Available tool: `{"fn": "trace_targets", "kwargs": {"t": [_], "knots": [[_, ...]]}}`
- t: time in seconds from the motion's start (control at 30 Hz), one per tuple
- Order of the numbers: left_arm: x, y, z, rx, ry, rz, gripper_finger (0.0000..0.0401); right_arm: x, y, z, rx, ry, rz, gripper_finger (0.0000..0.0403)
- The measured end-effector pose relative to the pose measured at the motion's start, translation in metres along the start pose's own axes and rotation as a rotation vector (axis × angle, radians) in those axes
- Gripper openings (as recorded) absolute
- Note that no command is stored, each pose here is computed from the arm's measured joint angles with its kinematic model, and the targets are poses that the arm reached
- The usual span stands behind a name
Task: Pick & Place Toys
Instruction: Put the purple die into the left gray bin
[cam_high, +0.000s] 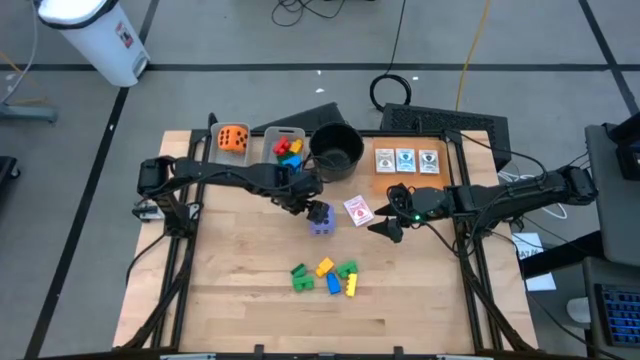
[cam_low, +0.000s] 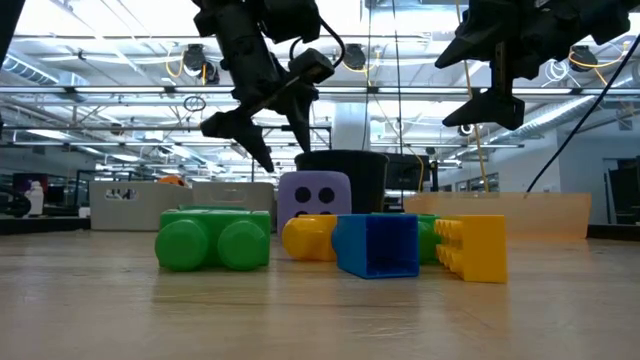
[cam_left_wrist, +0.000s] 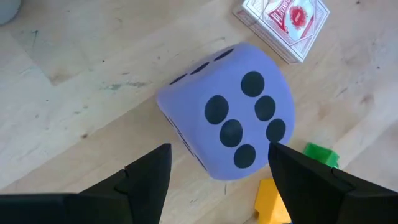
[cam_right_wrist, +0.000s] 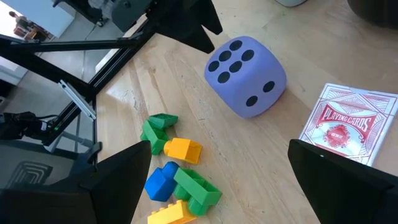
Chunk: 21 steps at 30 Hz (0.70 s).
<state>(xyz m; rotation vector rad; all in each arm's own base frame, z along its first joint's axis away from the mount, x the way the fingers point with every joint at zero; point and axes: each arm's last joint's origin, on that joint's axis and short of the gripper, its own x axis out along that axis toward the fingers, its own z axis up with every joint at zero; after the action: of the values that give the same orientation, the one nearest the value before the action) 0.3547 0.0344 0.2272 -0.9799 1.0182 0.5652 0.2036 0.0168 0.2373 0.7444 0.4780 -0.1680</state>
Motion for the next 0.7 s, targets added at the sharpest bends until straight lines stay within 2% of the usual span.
{"fn": "trace_targets", "kwargs": {"t": [0.4, 0.7], "knots": [[0.006, -0.001, 0.004, -0.018, 0.025, -0.038, 0.0273, 0.000, 0.000, 0.000, -0.010, 0.000, 0.000, 0.0375], [0.024, 0.016, 0.001, -0.085, 0.075, -0.039, 0.0273, 0.000, 0.000, 0.000, -0.010, 0.002, 0.002, 0.0375]]}}
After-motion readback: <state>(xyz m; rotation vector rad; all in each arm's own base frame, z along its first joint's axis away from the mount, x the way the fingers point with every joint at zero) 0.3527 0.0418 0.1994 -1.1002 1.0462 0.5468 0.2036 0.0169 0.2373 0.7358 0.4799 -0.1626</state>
